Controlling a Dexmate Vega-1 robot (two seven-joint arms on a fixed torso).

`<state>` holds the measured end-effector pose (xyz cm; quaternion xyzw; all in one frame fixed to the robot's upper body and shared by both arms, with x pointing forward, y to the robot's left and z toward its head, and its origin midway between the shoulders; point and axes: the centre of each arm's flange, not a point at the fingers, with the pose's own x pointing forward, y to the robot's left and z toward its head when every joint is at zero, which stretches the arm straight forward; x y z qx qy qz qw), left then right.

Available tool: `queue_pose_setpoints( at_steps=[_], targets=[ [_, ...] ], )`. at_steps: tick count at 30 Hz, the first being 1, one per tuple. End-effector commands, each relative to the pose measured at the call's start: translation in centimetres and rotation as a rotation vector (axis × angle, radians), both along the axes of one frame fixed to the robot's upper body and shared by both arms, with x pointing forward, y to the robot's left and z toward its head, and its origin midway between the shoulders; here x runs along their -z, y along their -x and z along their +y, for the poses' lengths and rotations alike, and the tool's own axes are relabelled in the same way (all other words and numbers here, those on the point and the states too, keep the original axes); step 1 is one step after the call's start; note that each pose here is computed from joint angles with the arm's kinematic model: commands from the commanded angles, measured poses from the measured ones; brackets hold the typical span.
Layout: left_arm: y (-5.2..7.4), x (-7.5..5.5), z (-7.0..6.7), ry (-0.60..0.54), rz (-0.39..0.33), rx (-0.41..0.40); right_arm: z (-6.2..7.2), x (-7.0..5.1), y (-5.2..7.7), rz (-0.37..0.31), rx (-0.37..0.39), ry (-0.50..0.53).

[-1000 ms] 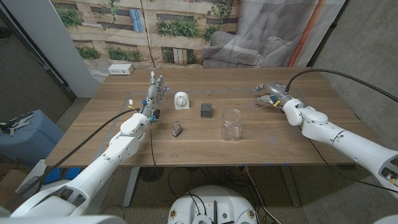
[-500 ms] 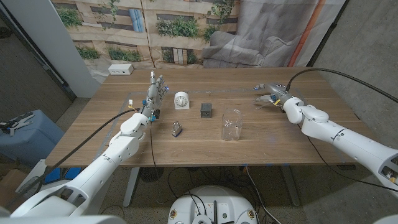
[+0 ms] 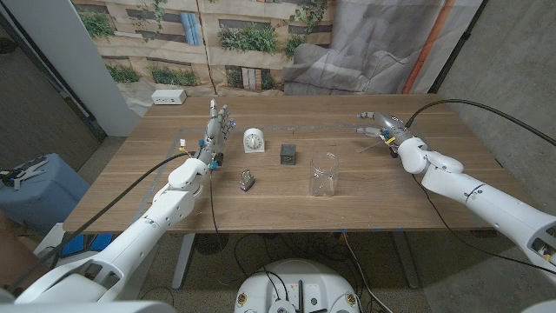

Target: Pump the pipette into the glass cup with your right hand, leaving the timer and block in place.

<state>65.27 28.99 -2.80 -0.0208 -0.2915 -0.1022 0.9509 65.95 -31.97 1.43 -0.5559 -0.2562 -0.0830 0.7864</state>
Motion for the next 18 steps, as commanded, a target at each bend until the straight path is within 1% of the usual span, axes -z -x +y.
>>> queue_pose_setpoints(
  at_steps=[1, 6, 14, 18],
  targets=[
    [0.0, 0.0, 0.0, -0.002, 0.000, 0.002, -0.9, 0.5, 0.5, -0.019, -0.127, -0.291],
    [0.0, 0.0, 0.0, -0.002, 0.000, 0.002, -1.2, 0.9, 0.4, -0.025, -0.184, -0.416],
    [0.0, 0.0, 0.0, -0.002, 0.000, 0.002, -1.7, 1.4, 0.4, -0.030, -0.228, -0.542],
    [0.0, 0.0, 0.0, -0.002, 0.000, 0.002, -1.8, 1.8, 0.5, -0.024, -0.239, -0.583]
  ],
)
